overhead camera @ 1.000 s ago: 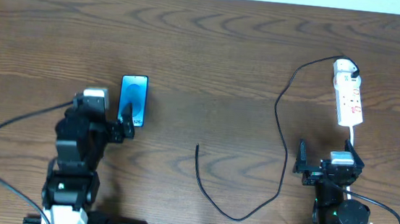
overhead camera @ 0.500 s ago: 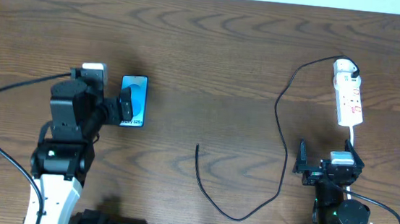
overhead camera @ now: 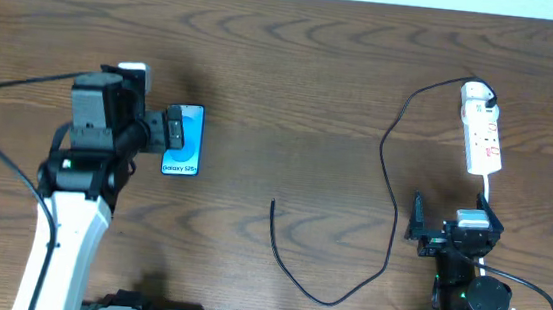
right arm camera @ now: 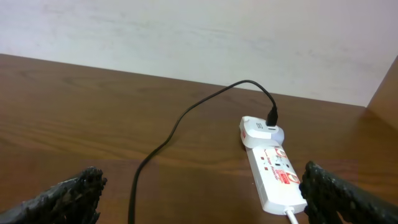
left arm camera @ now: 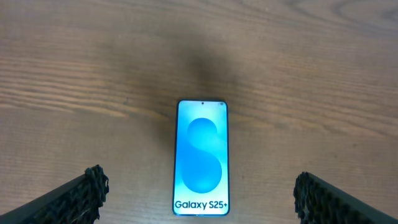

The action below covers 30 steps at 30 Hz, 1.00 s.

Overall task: Plug charger to phone and switch on socket
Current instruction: 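Move the left gripper forward over the Galaxy phone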

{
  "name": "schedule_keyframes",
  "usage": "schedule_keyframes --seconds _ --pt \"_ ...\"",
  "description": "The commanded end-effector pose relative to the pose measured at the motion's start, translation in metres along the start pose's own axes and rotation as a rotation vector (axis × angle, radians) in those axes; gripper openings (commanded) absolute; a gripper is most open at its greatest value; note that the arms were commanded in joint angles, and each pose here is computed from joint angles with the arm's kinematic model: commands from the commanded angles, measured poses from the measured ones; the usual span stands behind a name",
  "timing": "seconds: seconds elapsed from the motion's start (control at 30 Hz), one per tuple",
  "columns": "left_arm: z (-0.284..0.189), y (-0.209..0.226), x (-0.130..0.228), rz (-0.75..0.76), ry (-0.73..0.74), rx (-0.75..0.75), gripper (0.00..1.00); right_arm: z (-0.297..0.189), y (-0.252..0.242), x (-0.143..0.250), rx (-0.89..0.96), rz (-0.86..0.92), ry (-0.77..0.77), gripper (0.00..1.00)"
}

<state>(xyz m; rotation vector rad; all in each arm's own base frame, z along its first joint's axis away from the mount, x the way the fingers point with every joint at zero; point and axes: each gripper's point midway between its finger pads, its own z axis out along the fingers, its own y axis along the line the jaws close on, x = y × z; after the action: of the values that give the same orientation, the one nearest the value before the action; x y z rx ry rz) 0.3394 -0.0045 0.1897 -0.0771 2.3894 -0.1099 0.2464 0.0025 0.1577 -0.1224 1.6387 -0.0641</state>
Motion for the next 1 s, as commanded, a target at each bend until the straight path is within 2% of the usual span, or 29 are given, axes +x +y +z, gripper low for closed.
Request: schedule_keyframes --seconds 0.0,0.43,0.8,0.97 --pt "0.003 -0.003 -0.012 0.008 0.021 0.009 0.98 0.000 -0.001 0.001 0.002 -0.014 0.000 0.99" --pt "0.014 0.001 0.000 -0.005 0.248 -0.020 0.98 0.000 -0.001 0.000 0.002 -0.014 -0.001 0.99" --pt "0.028 0.004 0.021 -0.009 0.370 -0.030 0.98 0.000 -0.001 0.001 0.002 -0.014 0.000 0.99" --pt "0.028 0.004 0.020 -0.009 0.368 -0.031 0.98 0.000 -0.001 0.000 0.002 -0.014 -0.001 0.99"
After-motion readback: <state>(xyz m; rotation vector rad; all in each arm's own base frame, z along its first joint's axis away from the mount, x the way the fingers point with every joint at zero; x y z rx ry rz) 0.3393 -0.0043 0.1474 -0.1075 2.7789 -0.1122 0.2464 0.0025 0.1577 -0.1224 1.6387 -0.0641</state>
